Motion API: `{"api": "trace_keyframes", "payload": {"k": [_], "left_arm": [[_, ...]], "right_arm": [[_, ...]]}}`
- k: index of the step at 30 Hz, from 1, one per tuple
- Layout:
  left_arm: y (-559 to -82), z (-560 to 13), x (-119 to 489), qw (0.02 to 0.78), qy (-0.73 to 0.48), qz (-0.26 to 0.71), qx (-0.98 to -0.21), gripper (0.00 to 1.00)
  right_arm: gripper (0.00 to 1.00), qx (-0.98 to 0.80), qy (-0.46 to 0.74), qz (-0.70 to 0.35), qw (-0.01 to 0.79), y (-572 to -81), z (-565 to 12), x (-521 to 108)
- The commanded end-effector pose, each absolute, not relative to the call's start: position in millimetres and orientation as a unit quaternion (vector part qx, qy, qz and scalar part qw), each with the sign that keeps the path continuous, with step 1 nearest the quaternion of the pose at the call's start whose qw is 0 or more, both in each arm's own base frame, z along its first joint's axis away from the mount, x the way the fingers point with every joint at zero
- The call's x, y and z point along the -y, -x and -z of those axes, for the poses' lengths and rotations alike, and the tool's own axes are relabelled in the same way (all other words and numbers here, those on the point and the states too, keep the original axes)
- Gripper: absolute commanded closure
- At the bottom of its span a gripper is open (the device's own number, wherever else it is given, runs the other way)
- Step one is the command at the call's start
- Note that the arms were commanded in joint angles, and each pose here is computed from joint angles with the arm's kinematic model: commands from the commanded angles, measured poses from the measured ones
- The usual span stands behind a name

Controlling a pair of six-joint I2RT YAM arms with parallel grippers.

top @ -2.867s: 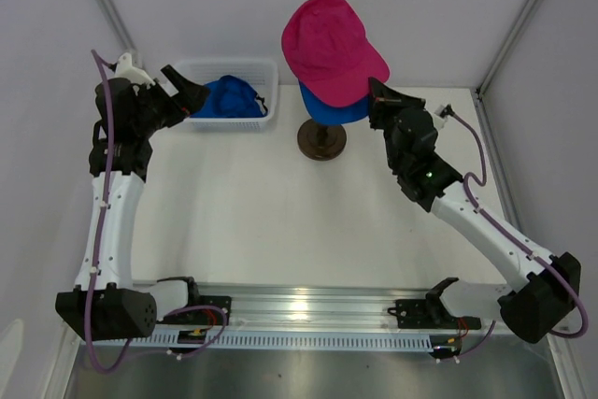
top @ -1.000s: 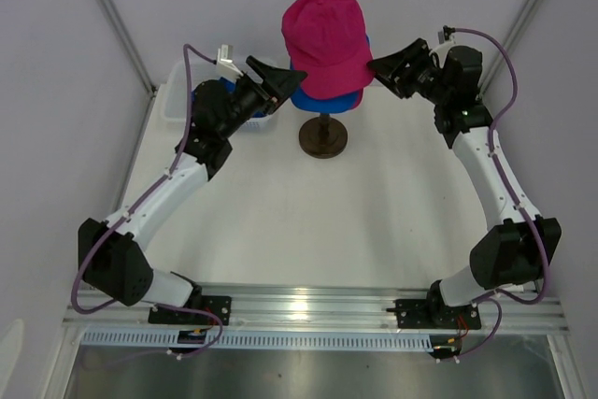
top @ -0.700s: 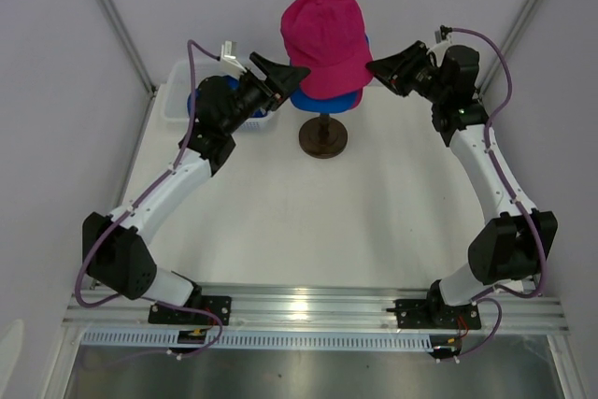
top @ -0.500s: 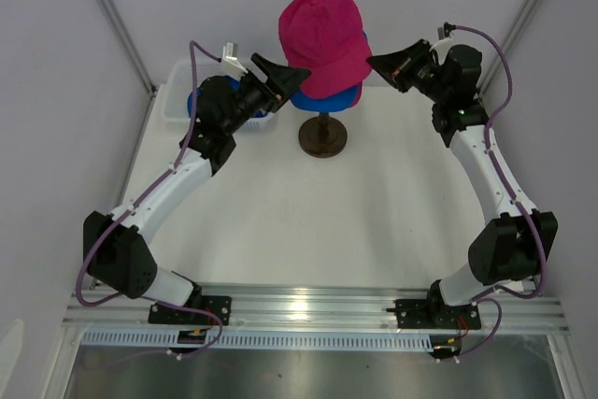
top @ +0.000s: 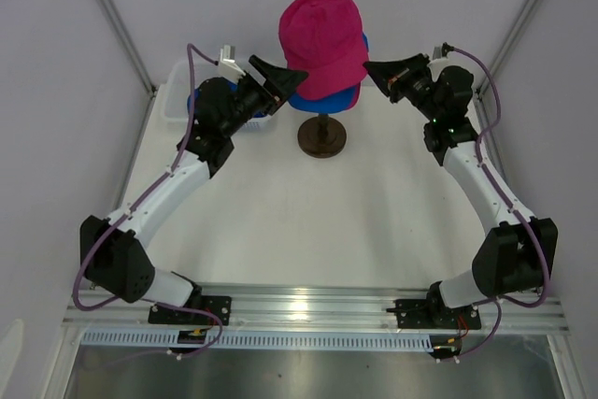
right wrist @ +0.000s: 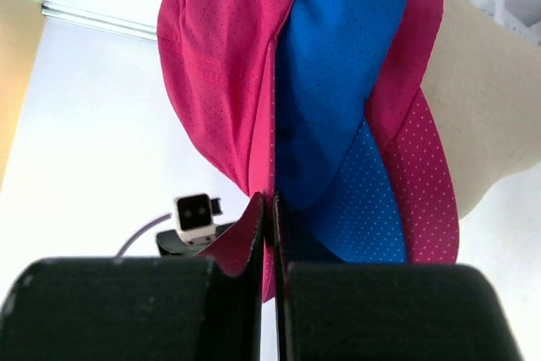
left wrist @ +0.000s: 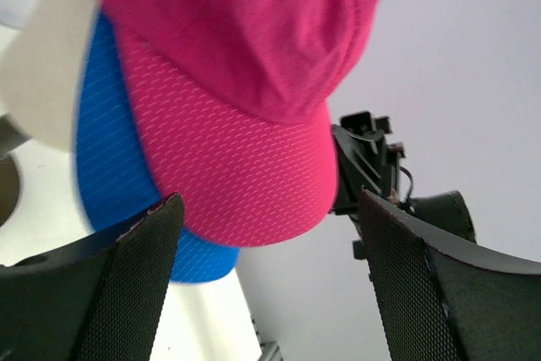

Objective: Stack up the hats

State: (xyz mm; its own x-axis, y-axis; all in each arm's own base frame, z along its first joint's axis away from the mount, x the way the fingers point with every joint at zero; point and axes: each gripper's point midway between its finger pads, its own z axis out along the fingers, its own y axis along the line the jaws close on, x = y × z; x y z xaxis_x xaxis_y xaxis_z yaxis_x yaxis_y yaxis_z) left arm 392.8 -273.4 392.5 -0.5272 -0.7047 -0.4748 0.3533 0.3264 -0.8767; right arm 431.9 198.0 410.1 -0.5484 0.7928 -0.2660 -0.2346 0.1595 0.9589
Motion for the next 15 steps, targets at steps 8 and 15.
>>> {"api": "trace_keyframes", "payload": {"k": [8,15], "left_arm": [[-379.1,-418.0,239.4,0.522,0.157,0.546,-0.636,0.1],[-393.0,-413.0,257.2,0.485,0.16,0.582,-0.633,0.14]], "right_arm": [[1.0,-0.548,-0.253,-0.666,0.438,-419.8,-458.4,-193.5],[1.0,-0.526,-0.264,-0.69,0.423,-417.6,-459.7,-204.1]]}}
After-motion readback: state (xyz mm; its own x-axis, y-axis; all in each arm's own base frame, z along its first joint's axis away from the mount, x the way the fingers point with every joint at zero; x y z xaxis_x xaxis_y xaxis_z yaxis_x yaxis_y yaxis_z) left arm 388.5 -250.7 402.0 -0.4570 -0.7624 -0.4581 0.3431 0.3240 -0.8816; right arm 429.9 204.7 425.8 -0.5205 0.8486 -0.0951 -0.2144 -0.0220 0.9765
